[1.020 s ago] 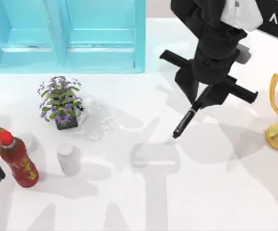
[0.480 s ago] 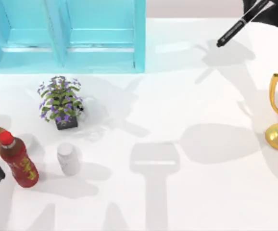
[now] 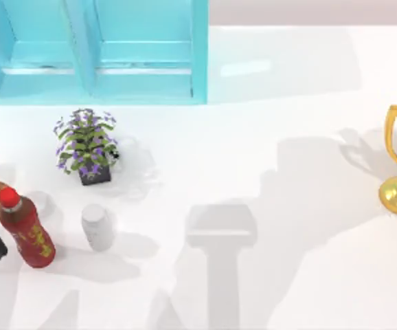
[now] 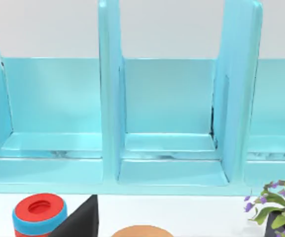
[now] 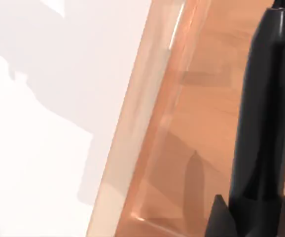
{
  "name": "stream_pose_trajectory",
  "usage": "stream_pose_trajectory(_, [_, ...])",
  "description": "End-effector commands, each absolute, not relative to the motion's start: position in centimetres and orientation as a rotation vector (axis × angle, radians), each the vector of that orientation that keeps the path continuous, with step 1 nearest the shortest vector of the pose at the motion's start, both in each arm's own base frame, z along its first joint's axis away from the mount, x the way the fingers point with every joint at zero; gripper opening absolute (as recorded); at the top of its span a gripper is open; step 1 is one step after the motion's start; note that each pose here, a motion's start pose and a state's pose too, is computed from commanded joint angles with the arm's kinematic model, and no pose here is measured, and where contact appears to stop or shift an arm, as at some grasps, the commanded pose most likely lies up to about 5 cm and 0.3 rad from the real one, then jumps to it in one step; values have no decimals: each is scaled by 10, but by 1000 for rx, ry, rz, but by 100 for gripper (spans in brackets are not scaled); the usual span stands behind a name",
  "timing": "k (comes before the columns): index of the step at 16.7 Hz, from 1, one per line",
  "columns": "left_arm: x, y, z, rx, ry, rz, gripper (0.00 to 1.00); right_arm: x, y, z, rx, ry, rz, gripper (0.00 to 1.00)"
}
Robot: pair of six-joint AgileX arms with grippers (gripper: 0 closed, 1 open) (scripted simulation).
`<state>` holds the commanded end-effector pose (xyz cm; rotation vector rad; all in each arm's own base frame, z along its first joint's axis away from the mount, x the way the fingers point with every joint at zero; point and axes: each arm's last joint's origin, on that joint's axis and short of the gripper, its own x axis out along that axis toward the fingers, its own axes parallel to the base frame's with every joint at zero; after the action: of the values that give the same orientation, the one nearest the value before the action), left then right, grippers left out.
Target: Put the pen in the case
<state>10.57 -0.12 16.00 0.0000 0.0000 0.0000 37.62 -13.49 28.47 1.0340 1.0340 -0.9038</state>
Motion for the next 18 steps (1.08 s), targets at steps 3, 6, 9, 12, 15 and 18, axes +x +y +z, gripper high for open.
stream_pose_trajectory(3, [106,-1,160,0,0,0,100,336,-192,258,1138,1108,-1100,0])
stream_pose_trajectory(6, [106,-1,160,0,0,0,100,310,-214,244,1214,1156,-1192,0])
stream_pose_trajectory(9, [106,-1,160,0,0,0,100,308,-216,243,1222,1162,-1199,0])
stream_pose_trajectory(12, [106,-1,160,0,0,0,100,310,-215,242,1219,1160,-1194,0])
stream_pose_trajectory(15, [106,-1,160,0,0,0,100,321,-204,245,1226,1110,-1134,0])
stream_pose_trajectory(18, [106,-1,160,0,0,0,100,335,-191,232,1225,1090,-1107,0])
